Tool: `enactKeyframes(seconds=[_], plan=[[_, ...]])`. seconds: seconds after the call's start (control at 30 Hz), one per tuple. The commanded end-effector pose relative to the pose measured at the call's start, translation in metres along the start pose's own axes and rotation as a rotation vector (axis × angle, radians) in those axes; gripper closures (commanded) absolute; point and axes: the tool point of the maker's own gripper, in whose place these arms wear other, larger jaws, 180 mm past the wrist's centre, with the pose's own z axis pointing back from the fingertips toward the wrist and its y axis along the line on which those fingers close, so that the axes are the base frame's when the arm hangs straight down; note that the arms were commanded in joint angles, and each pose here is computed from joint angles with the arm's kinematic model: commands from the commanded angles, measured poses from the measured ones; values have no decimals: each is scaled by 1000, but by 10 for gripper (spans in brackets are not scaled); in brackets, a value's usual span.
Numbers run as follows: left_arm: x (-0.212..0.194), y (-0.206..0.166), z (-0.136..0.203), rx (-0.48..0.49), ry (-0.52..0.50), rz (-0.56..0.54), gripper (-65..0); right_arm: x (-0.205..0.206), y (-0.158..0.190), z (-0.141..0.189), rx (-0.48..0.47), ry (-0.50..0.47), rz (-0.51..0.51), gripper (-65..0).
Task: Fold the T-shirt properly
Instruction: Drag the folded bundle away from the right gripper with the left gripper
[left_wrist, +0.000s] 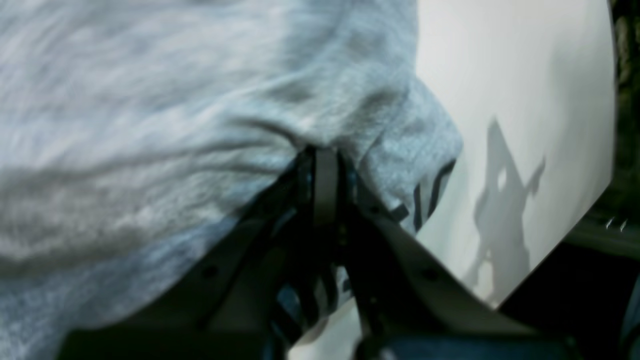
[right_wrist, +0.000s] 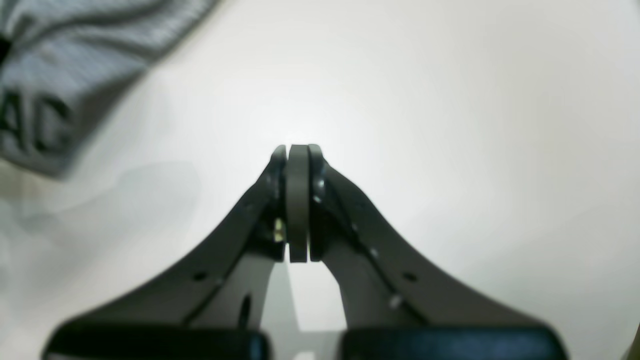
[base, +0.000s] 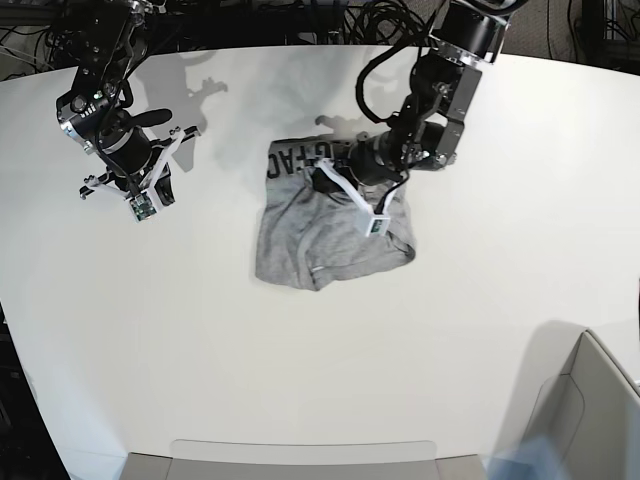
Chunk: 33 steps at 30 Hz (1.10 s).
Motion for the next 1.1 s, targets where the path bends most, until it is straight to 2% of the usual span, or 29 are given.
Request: enactKeyframes(seconds=[0.0, 0.17, 0.37, 0.47, 0.57, 0.67, 0.73, 0.83, 0.97, 1.07], plan=[[10, 73, 20, 228, -9, -18, 0, 15, -2, 5, -4, -57, 17, 0], [20, 142, 55, 385, -7, -76, 0, 15, -2, 5, -4, -57, 16, 0], [24, 212, 89, 540, 11, -30, 0, 15, -2, 5, -4, -55, 17, 0], [27, 221, 98, 559, 15, -51, 0, 14, -1, 5, -2, -55, 15, 0], [29, 226, 104, 543, 37, -121, 0, 11, 0, 5, 1, -48, 15, 0], [44, 237, 121, 564, 0, -180, 0, 11, 1, 9, -2, -47, 22, 0], [56, 234, 129, 566, -28, -212, 0, 12, 2, 11, -4, -52, 28, 0], [84, 203, 139, 524, -114, -284, 0, 17, 2, 12, -8, -67, 30, 0], [139, 160, 177, 478, -330, -332, 0, 35, 0, 21, -3, -134, 44, 0], [159, 138, 207, 454, -479, -316, 0, 42, -2, 28, 30, -185, 56, 0]])
